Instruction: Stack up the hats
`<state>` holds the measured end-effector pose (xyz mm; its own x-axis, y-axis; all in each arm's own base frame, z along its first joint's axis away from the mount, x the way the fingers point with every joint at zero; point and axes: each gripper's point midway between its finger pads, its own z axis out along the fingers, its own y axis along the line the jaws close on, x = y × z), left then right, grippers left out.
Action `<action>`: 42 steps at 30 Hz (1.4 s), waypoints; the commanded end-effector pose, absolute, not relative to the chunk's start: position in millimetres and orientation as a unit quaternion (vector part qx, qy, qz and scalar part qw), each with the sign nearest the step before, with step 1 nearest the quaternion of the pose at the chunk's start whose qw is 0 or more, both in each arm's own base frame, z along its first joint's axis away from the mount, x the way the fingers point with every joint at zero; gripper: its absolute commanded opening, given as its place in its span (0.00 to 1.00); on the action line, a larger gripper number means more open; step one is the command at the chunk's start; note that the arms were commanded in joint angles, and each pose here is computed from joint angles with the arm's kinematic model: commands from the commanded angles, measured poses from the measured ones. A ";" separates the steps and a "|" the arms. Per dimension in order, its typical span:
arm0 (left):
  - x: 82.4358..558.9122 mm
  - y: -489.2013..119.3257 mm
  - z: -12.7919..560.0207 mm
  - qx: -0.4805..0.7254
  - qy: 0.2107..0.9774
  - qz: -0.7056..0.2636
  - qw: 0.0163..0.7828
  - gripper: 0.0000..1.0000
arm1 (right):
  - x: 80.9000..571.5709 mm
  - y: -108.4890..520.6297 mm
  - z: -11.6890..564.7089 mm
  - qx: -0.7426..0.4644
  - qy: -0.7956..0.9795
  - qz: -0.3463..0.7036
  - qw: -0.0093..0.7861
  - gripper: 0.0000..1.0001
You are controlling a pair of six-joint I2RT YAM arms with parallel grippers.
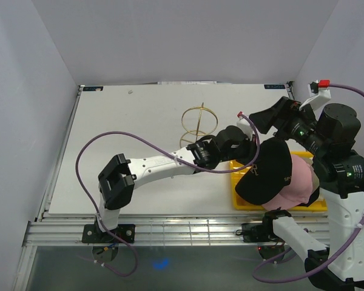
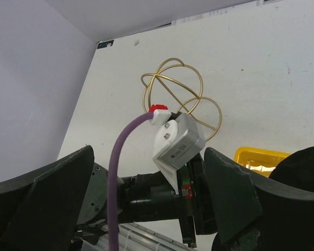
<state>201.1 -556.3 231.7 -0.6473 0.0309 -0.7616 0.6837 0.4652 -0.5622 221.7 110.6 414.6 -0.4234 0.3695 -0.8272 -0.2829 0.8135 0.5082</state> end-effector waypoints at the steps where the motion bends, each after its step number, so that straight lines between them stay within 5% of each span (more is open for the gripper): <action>1: 208.1 -532.1 335.3 0.202 0.727 -0.502 0.422 0.00 | 219.2 117.1 439.2 0.017 0.766 0.329 0.552 0.91; 25: 267.9 -416.9 467.4 0.092 0.722 -0.361 0.583 0.00 | 208.2 122.8 510.2 0.014 0.705 0.377 0.600 0.91; 42: 314.7 -339.2 464.3 0.056 0.752 -0.158 0.637 0.00 | 248.4 141.4 478.6 0.012 0.723 0.403 0.562 0.91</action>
